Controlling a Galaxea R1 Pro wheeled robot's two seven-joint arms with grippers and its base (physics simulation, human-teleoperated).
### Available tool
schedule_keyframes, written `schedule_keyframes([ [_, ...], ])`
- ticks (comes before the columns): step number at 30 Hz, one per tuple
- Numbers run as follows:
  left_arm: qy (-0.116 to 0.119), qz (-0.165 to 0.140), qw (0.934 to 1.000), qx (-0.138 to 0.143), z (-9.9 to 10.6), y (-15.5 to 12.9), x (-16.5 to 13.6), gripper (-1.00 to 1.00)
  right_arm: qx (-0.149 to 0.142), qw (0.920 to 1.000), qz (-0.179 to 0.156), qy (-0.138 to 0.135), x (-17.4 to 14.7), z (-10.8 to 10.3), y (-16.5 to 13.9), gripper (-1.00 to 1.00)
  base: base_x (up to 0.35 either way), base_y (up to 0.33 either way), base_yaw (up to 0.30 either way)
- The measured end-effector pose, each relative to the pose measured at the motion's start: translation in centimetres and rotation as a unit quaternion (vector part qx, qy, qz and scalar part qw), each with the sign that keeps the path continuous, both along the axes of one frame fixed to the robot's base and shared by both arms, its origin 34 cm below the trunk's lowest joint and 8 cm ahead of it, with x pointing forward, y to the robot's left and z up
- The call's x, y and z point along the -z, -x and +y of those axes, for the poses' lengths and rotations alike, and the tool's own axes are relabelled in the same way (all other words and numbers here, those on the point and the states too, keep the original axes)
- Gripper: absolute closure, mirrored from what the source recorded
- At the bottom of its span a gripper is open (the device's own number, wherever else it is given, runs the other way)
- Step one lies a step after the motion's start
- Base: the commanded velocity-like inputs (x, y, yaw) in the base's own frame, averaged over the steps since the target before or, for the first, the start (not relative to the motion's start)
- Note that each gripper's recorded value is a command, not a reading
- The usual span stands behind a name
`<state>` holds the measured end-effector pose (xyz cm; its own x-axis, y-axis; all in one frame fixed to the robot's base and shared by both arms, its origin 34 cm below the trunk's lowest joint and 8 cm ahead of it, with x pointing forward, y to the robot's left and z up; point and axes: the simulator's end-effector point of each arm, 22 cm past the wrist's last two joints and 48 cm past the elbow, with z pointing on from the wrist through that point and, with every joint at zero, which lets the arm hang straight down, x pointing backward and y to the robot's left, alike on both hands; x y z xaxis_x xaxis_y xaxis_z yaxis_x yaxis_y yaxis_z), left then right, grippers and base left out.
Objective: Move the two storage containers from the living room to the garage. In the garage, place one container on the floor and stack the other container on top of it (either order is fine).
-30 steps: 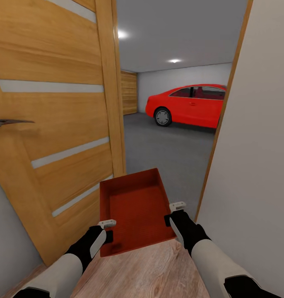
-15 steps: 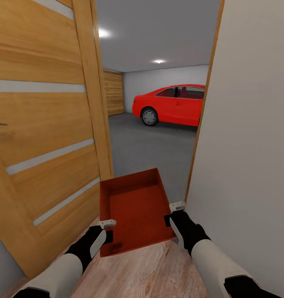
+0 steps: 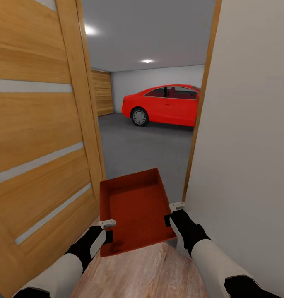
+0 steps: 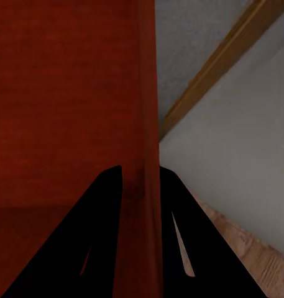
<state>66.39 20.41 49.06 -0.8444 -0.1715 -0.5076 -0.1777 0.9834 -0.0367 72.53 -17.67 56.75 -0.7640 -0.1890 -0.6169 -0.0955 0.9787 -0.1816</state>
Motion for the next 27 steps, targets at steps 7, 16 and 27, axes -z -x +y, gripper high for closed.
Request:
schedule_keyframes([
  [7, 0.000, 0.000, 1.0000, 0.000, 0.01, 0.01, 0.01, 1.00, 0.000, 1.0000, 0.000, 0.000, 0.01, 0.01, 0.01, 1.00, 0.229, 0.219, -0.150],
  [16, 0.000, 0.001, 1.0000, 0.000, -0.01, 0.02, 0.02, 1.00, 0.000, 1.0000, 0.001, 0.000, 0.02, -0.01, 0.02, 1.00, 0.192, 0.258, -0.287],
  [27, 0.000, 0.000, 1.0000, 0.000, 0.00, 0.00, 0.00, 1.00, 0.000, 1.0000, 0.000, 0.000, 0.02, -0.01, 0.01, 1.00, 0.055, 0.194, -0.118],
])
